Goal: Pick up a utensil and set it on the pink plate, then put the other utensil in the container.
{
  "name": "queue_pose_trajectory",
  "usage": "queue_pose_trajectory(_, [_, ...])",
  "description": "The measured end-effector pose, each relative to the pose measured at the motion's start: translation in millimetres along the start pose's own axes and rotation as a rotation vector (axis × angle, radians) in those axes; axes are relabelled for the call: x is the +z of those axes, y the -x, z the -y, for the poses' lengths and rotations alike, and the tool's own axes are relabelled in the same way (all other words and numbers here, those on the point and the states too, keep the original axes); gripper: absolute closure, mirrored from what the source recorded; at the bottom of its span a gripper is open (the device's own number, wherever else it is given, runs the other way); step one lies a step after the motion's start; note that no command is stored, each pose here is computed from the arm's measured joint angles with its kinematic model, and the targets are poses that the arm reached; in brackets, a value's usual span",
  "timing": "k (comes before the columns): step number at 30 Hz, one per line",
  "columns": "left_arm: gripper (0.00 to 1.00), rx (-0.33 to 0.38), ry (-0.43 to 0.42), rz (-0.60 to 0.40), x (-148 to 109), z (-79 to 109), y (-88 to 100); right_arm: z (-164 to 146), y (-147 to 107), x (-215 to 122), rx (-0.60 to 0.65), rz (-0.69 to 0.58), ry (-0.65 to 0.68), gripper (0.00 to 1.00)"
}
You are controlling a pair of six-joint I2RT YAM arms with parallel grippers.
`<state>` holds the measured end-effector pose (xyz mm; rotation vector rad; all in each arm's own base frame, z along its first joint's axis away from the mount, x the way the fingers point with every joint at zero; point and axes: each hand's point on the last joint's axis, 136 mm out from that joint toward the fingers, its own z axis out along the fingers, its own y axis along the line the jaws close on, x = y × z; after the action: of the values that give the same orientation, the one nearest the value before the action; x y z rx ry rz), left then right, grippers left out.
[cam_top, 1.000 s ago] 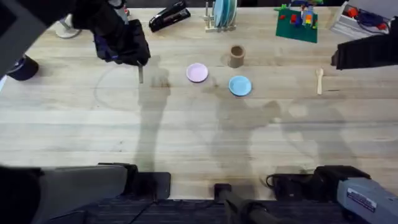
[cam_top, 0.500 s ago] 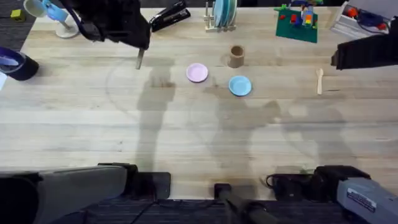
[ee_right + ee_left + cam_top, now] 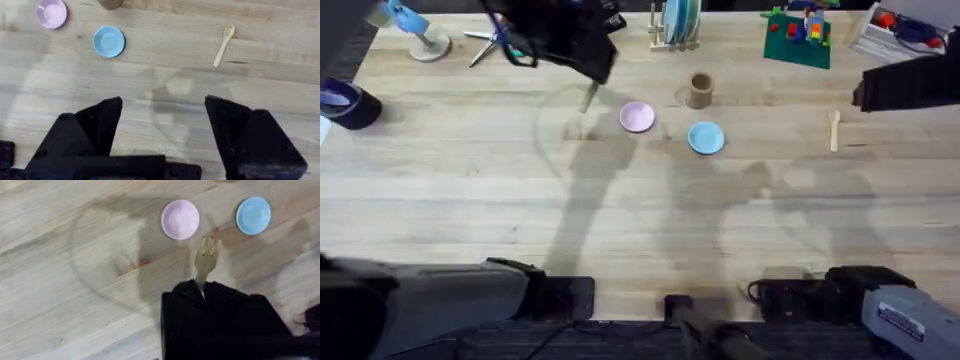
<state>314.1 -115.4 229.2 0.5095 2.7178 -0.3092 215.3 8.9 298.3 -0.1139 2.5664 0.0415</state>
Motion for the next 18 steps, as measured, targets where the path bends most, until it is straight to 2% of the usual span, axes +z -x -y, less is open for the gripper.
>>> queue_pose_trajectory(9, [0.961,0.047,-0.018,-0.108,54,14.1,5.3,0,0,0,0.000,0.000,0.000,0.006])
queue_pose_trajectory(18, [0.961,0.059,-0.001,-0.111,85,11.1,18.1,0,0,0,0.000,0.000,0.000,0.007])
